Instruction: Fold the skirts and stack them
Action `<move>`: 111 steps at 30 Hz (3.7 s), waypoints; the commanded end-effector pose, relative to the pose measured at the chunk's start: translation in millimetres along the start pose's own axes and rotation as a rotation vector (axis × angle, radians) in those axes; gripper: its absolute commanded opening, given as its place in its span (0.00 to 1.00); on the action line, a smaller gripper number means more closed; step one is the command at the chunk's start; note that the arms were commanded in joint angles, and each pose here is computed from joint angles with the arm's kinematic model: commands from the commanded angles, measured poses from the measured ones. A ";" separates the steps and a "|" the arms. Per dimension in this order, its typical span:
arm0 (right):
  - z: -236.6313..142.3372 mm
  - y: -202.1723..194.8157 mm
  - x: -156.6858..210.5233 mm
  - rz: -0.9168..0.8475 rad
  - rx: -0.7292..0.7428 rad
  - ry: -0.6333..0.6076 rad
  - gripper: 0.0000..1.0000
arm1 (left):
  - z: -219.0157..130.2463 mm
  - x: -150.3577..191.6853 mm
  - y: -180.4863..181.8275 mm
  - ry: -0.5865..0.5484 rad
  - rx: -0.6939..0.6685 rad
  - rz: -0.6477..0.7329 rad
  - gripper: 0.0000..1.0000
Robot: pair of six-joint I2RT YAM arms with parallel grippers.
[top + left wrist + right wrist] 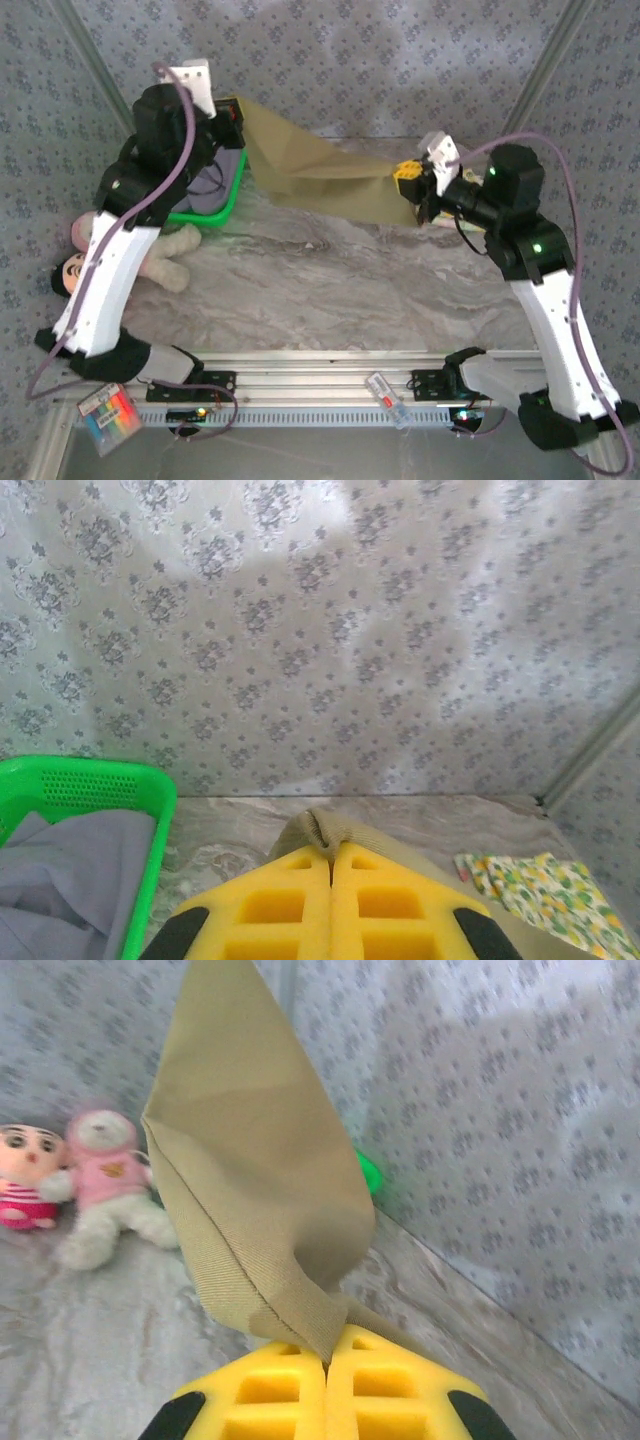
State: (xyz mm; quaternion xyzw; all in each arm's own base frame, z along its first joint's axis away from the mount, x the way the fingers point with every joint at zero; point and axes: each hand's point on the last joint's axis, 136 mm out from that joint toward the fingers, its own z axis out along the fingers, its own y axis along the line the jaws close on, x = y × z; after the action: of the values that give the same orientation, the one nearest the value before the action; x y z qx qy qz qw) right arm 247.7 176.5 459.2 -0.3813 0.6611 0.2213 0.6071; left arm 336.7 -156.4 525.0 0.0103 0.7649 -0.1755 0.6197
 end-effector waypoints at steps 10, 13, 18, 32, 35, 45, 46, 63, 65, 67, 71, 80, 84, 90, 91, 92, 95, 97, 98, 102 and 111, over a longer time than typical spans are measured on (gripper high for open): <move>25.2 -53.7 81.8 0.135 0.147 0.156 0.00 | 74.7 46.2 25.1 0.168 -0.061 -0.036 0.00; 55.4 -75.6 129.8 0.221 0.133 0.239 0.00 | 132.6 101.6 44.3 0.299 -0.105 -0.065 0.00; 116.8 -129.8 228.0 0.396 0.155 0.472 0.45 | 236.9 193.4 84.5 0.532 -0.172 -0.137 0.32; 166.0 -102.5 340.2 0.667 0.424 0.839 1.00 | 236.3 275.6 37.9 0.784 -0.165 -0.126 1.00; 175.0 -70.4 352.0 0.835 0.348 0.825 1.00 | 218.1 316.3 28.5 0.866 -0.136 -0.207 1.00; 167.1 -18.9 416.1 1.159 0.363 0.882 1.00 | 155.9 461.2 40.6 1.167 -0.161 -0.487 1.00; 171.9 -19.4 422.6 1.169 0.358 0.888 1.00 | 155.8 472.5 49.3 1.184 -0.191 -0.483 1.00; 111.4 -51.7 400.5 1.085 0.572 0.798 1.00 | 183.1 495.3 102.6 1.194 -0.339 -0.457 1.00; 111.4 -37.3 404.4 1.094 0.483 0.803 1.00 | 183.7 495.0 105.2 1.189 -0.345 -0.447 1.00; 116.5 -28.3 403.3 1.069 0.403 0.829 0.99 | 182.2 488.1 104.3 1.187 -0.340 -0.440 1.00; 131.9 -26.5 392.3 0.991 0.347 0.866 0.99 | 177.6 450.0 92.3 1.128 -0.299 -0.392 1.00; 146.5 -35.7 405.6 1.016 0.404 0.892 1.00 | 143.7 411.8 31.2 1.125 -0.164 -0.388 1.00; 150.7 -37.8 418.7 1.036 0.405 0.918 1.00 | 126.2 438.8 -5.3 1.209 -0.061 -0.527 1.00; 131.1 -25.0 441.3 1.096 0.447 0.983 1.00 | 105.4 493.9 27.0 1.278 -0.203 -0.532 1.00; 123.5 -20.4 443.9 1.108 0.460 0.994 1.00 | 102.7 499.8 36.6 1.277 -0.231 -0.530 1.00; 116.5 -13.3 444.8 1.124 0.464 1.005 1.00 | 97.3 505.3 46.7 1.284 -0.264 -0.524 1.00; 108.8 17.1 428.3 1.201 0.377 0.999 1.00 | 82.9 510.9 64.5 1.311 -0.306 -0.504 1.00; 109.4 28.0 406.3 1.197 0.330 0.976 1.00 | 79.1 502.5 64.7 1.305 -0.277 -0.497 1.00; 109.0 26.2 394.8 1.178 0.334 0.957 1.00 | 78.2 494.4 62.4 1.297 -0.259 -0.489 1.00; 116.1 4.4 366.0 1.140 0.365 0.857 1.00 | 85.8 462.1 40.3 1.253 -0.163 -0.499 1.00; 137.3 -1.7 409.0 1.180 0.381 0.891 1.00 | 95.6 478.1 42.7 1.238 -0.200 -0.578 1.00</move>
State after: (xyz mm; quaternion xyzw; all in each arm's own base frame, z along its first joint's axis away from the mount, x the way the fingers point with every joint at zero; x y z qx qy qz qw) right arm 348.0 185.5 58.4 0.0772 0.9617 0.2240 0.1382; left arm 320.6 -248.5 45.9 -0.1269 0.9659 -0.2256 -0.0101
